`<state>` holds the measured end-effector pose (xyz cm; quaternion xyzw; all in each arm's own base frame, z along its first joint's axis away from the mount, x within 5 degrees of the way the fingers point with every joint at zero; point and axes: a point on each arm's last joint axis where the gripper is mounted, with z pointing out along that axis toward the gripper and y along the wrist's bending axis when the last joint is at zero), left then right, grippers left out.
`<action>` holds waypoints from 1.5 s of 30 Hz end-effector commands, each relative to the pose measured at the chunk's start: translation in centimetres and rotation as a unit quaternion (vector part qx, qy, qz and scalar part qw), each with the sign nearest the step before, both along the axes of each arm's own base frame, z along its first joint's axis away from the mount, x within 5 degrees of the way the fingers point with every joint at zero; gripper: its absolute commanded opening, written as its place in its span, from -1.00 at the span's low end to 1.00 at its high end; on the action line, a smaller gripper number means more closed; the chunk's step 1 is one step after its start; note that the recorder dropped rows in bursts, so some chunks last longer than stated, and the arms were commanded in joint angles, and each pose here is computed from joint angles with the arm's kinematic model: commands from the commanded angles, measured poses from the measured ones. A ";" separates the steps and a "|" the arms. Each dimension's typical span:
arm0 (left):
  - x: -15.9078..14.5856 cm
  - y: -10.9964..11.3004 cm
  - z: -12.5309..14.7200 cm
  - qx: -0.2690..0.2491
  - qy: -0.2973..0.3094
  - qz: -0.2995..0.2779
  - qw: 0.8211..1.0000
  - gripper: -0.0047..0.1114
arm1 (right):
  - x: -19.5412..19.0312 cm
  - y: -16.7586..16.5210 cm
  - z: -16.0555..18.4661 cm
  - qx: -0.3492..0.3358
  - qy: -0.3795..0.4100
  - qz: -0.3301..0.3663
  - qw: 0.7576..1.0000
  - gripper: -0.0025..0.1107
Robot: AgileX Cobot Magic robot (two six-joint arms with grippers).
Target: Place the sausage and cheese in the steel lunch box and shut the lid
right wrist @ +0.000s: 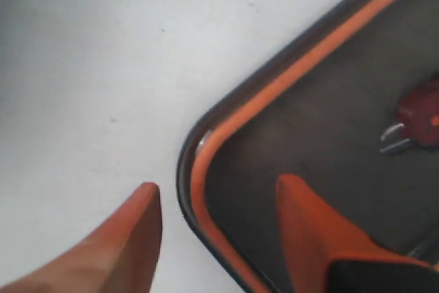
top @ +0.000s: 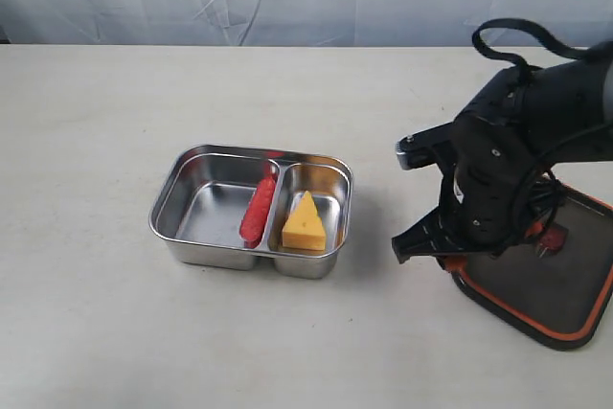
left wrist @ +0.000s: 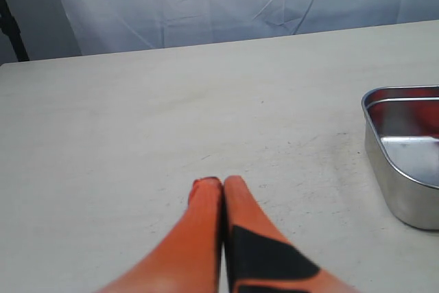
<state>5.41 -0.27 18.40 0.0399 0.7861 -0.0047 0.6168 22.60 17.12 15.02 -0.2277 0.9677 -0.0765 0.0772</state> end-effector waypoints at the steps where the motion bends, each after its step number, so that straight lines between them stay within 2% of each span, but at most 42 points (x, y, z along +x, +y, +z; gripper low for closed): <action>1: 0.0 0.0 0.1 0.000 -0.007 -0.004 1.000 -0.92 | 0.5 0.5 -1.7 0.010 0.005 0.007 1.000 -0.07; 10: 0.0 0.0 0.1 0.000 -0.007 -0.004 1.000 -0.92 | 0.7 0.6 -4.6 -0.017 0.030 0.018 0.999 -0.10; 12: 0.0 0.0 0.1 0.000 -0.007 -0.004 1.000 -0.92 | 0.7 0.6 -5.0 -0.019 0.037 0.022 0.999 -0.33; 15: 0.0 0.0 0.1 0.000 -0.007 -0.004 1.000 -0.92 | 0.6 0.5 -5.0 -0.024 0.043 0.021 0.999 -0.93; 20: 0.0 0.0 0.1 0.000 -0.007 -0.004 1.000 -0.92 | 0.4 0.3 -4.1 -0.030 0.044 0.015 0.998 -0.96; 26: 0.0 0.0 0.1 0.000 -0.007 -0.004 1.000 -0.92 | -0.8 0.3 0.2 -0.001 0.020 0.006 1.000 -0.96; 32: 0.0 0.0 0.1 0.000 -0.007 -0.004 1.000 -0.92 | -4.4 1.6 7.3 0.106 -0.060 0.050 0.991 -0.96; 38: 0.0 0.0 0.1 0.000 -0.007 -0.004 1.000 -0.92 | -9.3 1.7 13.5 0.238 -0.114 0.105 0.959 -0.96; 45: 0.0 0.0 0.1 0.000 -0.007 -0.004 1.000 -0.92 | -13.4 0.7 17.0 0.323 -0.123 0.155 0.925 -0.96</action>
